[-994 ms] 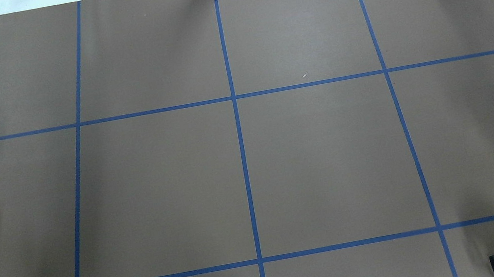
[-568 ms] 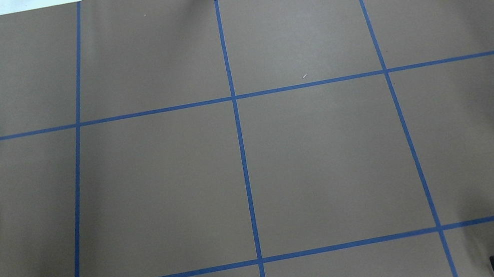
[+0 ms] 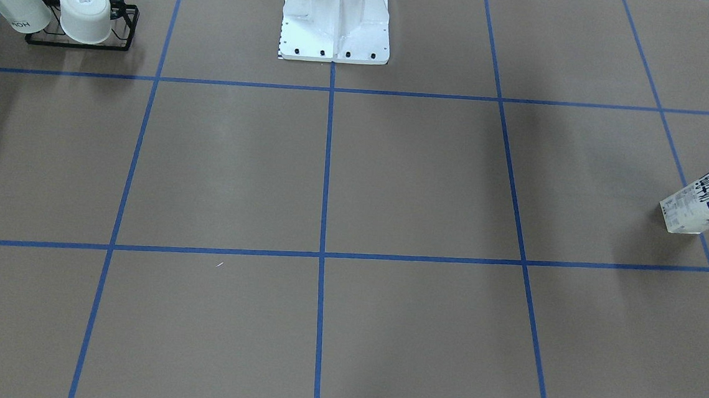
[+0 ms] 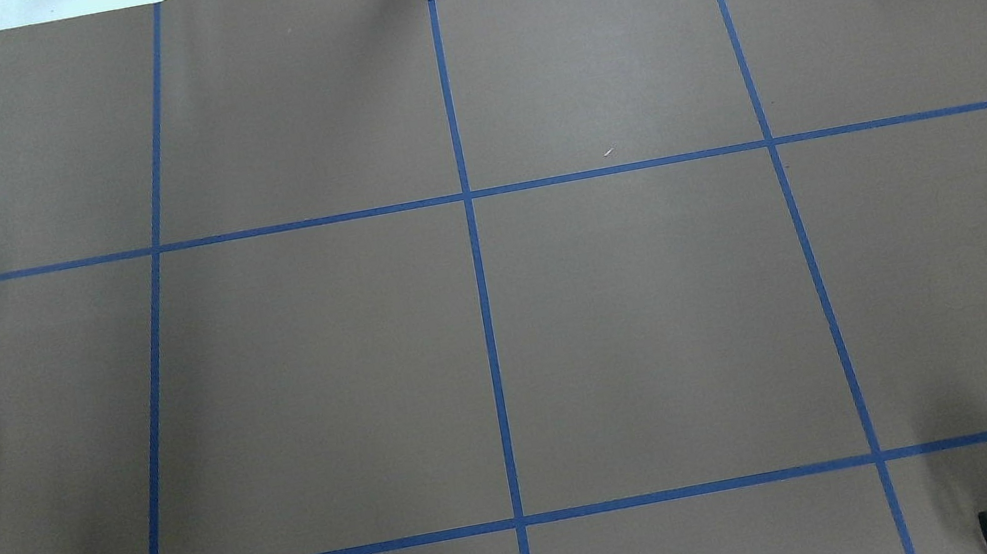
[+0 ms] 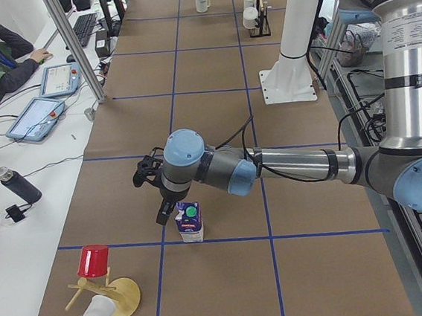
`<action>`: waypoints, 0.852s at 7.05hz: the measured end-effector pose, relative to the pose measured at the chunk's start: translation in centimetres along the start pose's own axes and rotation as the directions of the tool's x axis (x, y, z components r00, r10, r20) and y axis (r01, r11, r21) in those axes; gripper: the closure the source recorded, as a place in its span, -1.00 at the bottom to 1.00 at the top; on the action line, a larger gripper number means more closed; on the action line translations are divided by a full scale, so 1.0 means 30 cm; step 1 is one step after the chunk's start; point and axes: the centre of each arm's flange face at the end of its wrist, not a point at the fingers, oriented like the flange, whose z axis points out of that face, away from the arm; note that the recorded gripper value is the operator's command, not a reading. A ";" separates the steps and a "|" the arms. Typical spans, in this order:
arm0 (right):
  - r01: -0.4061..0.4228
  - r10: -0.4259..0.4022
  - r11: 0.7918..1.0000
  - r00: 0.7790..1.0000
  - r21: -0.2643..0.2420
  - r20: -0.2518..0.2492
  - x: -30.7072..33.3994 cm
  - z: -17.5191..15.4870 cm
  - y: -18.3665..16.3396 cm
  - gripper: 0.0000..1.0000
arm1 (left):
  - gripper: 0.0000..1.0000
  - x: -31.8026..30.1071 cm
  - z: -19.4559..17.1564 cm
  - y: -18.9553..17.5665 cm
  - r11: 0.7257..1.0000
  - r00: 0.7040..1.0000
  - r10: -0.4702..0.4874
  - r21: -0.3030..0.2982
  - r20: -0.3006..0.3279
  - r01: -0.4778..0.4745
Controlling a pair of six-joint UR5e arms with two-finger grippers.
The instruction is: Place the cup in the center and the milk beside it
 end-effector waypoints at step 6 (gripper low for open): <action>0.026 -0.027 0.999 1.000 -0.026 -0.014 -0.020 0.112 0.027 0.31 | -0.97 -0.001 0.000 -0.002 1.000 1.000 0.012 0.014 0.001 -0.012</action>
